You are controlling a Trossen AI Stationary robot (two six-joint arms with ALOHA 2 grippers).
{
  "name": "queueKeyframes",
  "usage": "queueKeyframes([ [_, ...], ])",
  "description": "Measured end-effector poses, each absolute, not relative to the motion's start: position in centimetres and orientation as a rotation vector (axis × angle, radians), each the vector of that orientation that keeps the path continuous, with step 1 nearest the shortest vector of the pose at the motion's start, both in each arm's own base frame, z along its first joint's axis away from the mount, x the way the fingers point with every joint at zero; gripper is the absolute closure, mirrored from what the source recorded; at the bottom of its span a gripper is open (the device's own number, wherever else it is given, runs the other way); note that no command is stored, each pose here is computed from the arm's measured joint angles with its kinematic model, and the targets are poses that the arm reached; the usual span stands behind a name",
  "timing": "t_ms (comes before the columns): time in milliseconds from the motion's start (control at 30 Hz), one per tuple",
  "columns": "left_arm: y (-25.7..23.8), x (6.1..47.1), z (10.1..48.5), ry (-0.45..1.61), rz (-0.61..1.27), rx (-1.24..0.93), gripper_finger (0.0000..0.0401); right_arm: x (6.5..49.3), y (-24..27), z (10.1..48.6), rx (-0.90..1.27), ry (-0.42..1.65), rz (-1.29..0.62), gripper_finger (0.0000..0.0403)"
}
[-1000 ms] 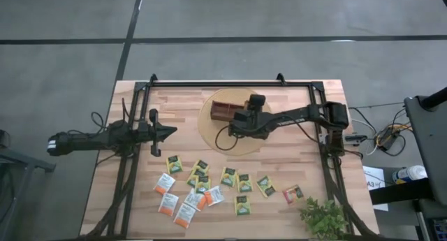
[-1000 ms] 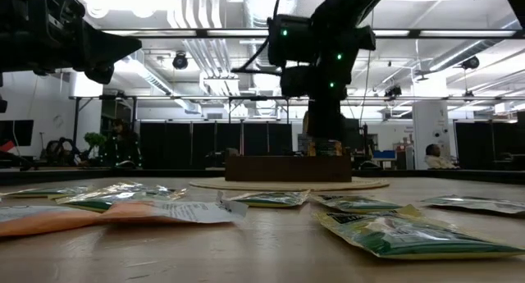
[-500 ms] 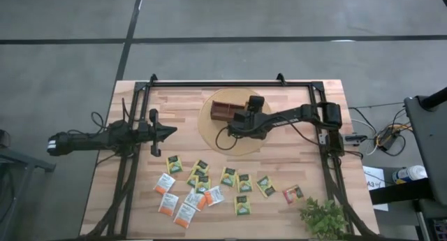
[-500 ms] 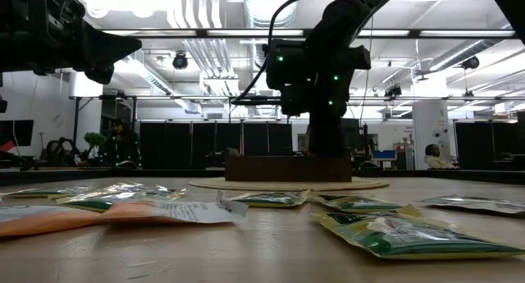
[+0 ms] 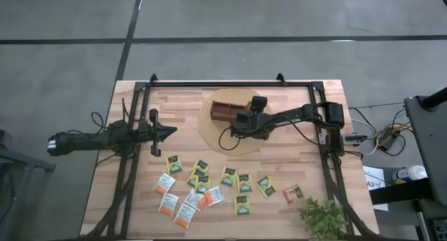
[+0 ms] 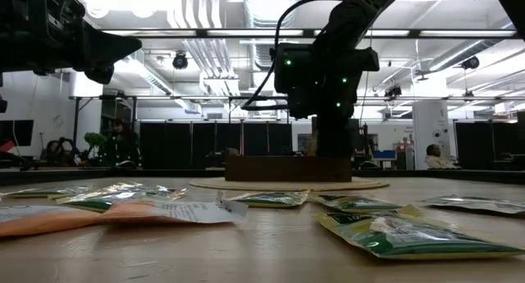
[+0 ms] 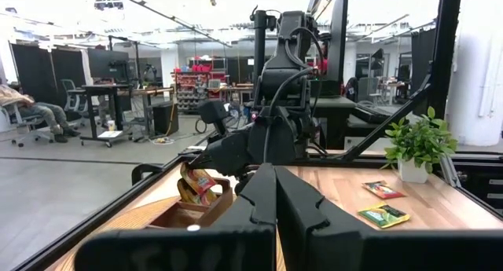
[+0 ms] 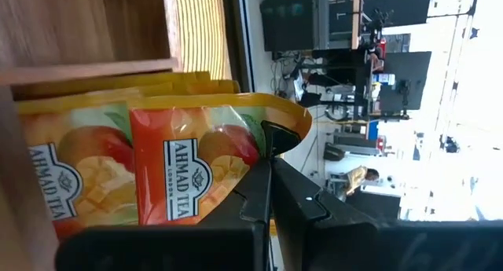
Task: Pick & Place Tea
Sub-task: Put the left orange tea bag into the right section of wooden organizer
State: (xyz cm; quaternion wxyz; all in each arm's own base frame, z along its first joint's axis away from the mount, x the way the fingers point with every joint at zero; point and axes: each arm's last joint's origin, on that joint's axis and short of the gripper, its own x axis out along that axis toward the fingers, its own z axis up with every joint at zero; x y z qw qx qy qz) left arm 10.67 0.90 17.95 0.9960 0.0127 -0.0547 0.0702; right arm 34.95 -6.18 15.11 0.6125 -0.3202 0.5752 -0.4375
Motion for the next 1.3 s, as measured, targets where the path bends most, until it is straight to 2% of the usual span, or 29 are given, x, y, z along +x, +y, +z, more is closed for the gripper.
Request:
queueKeyframes([
  [300,0.9,10.67,17.95,-0.109,0.141,0.025,0.0401,35.22,-6.23,15.06,-0.719,1.305,-1.003,0.0393],
  [867,0.9,10.67,17.95,-0.11,0.141,0.025,0.0401,34.86,-6.46,14.66,-0.726,1.338,-0.98,0.0325],
  [1300,0.89,10.67,17.95,-0.11,0.141,0.025,0.0401,34.87,-6.42,14.64,-0.816,1.407,-0.9,0.0307],
])
